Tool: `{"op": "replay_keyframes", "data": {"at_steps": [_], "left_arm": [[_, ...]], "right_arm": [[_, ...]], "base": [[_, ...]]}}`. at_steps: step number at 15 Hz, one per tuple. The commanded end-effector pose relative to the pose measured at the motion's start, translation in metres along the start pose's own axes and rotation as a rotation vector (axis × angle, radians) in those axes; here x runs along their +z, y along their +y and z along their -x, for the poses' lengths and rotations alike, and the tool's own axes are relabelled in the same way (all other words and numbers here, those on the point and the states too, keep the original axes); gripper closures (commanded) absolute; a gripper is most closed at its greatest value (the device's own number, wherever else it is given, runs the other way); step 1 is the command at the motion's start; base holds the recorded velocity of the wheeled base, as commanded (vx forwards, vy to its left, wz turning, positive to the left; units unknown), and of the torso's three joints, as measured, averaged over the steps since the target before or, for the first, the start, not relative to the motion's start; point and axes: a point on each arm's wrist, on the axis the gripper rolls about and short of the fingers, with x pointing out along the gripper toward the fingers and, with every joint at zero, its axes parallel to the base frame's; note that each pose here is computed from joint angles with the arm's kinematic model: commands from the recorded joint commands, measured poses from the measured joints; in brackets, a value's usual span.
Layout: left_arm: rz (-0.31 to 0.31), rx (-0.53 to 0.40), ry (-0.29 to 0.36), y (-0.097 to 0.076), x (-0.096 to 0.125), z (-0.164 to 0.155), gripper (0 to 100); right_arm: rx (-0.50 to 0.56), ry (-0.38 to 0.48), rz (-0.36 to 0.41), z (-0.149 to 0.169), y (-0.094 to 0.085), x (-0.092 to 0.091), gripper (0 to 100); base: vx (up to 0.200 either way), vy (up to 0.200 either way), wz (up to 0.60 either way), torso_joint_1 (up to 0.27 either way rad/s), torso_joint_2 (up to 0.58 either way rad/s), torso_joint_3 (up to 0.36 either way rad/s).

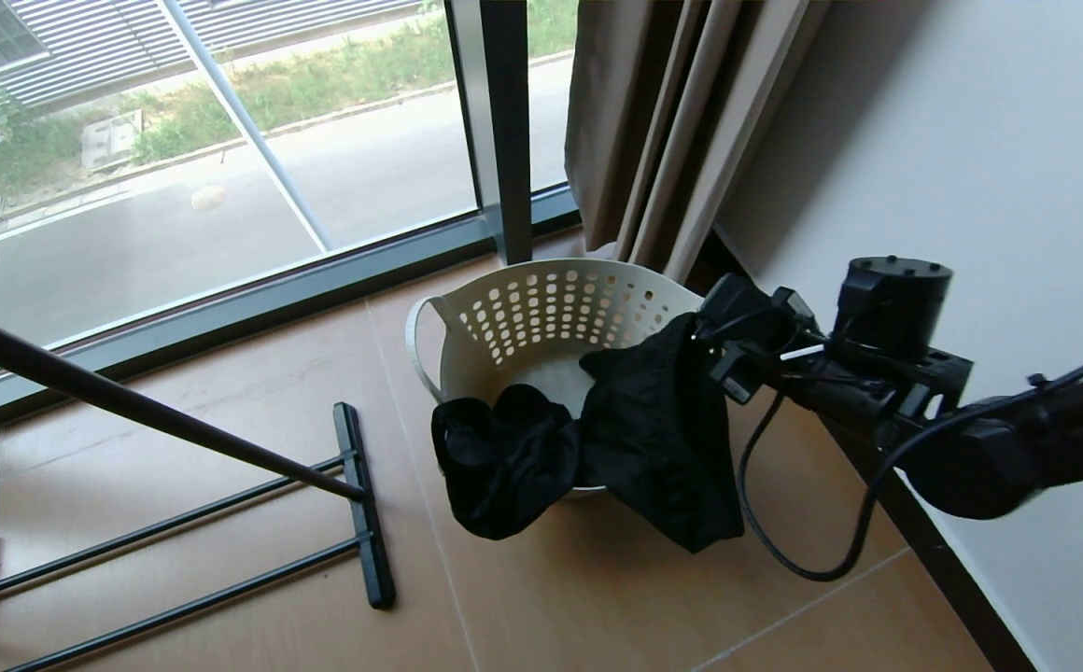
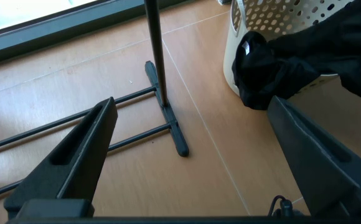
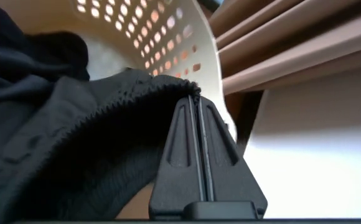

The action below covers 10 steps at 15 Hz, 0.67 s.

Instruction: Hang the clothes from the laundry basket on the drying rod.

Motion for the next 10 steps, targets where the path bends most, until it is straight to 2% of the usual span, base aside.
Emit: {"op": "replay_keyframes", "data": {"at_steps": [1,2,3,4,6,7,10], "left_arm": [[0.000,0.000,0.000,0.000,0.000,0.000,0],[0.000,0.000,0.000,0.000,0.000,0.000,0],[0.000,0.000,0.000,0.000,0.000,0.000,0],[0.000,0.000,0.000,0.000,0.000,0.000,0],[0.000,0.000,0.000,0.000,0.000,0.000,0],[0.000,0.000,0.000,0.000,0.000,0.000,0],[-0.001,0.000,0.000,0.000,0.000,0.000,0]], "right_arm": [[-0.043,-0.142,-0.014,0.083,-0.007,0.043,100],[-0.065,-0.162,-0.027,0.104,-0.008,0.051,100],[-0.065,-0.165,-0.029,0.106,-0.008,0.052,100],[-0.046,-0.222,-0.068,0.142,-0.001,0.059,100],[0.016,-0.281,-0.104,0.174,0.012,0.059,100],[0.038,-0.301,-0.107,0.184,0.015,0.061,100],[0.047,-0.279,-0.104,0.183,0.018,0.060,100]], "base": [[0.000,0.000,0.00,0.000,0.00,0.000],[0.000,0.000,0.00,0.000,0.00,0.000],[0.000,0.000,0.00,0.000,0.00,0.000],[0.000,0.000,0.00,0.000,0.00,0.000],[0.000,0.000,0.00,0.000,0.00,0.000],[0.000,0.000,0.00,0.000,0.00,0.000],[0.000,0.000,0.00,0.000,0.00,0.000]]}}
